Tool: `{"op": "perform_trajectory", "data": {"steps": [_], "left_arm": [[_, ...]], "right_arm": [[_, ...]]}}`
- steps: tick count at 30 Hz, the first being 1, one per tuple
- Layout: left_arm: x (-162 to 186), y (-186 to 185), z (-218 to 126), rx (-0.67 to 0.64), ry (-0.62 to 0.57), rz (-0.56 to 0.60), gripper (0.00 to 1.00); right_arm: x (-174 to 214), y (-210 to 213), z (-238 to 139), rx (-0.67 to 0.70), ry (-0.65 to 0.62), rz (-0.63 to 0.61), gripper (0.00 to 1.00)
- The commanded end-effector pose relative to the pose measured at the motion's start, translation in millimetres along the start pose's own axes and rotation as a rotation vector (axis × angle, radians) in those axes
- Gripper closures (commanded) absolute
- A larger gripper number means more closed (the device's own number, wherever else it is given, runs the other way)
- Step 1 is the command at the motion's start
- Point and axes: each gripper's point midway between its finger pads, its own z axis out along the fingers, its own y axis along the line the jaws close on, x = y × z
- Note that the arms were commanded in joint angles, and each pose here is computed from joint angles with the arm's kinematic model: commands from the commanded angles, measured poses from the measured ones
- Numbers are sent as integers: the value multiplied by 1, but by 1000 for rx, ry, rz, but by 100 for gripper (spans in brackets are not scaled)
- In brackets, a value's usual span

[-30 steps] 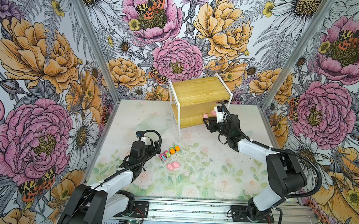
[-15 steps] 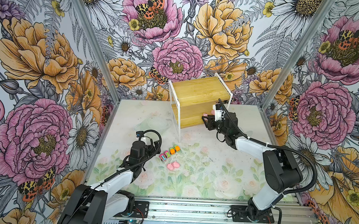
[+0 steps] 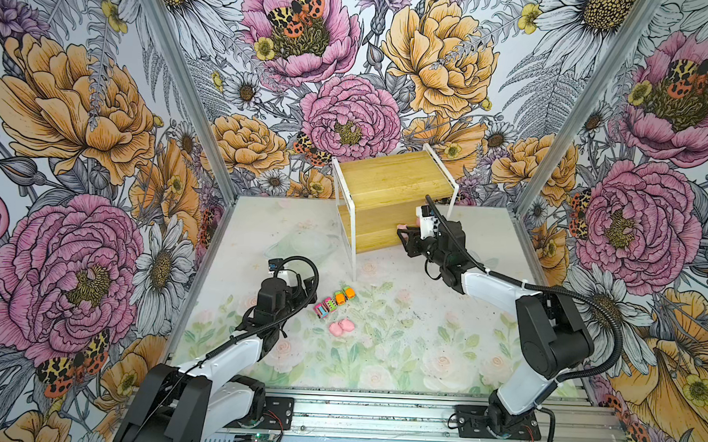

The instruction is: Place and organize the plastic toys onto the shelf

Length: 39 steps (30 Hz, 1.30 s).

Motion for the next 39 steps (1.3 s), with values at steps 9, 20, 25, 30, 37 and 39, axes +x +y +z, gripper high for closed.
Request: {"op": "perform_trajectory", "data": {"steps": [9,20,25,30,37,39], "left_arm": [[-10,1,-1,-1,-31,-12,1],[-10,1,-2,0,-32,-12,1],[-9,1,-2,-2,-32,-12,1],[-10,1,-2,-2,-34,-12,1],[-10,1,-2,0,-33,-14,1],[-10,0,-2,3,-32,-12,1]], "right_arm": [[20,18,9,99,88,-198,67],[23,19,6,258,84,-391,71],[21,16,0,292,60,-420,73],[9,28,-14,246,-17,-426,74],[14,75,-48,-2,-57,-450,75],[29,82,-59,-42,-34,-451,75]]}}
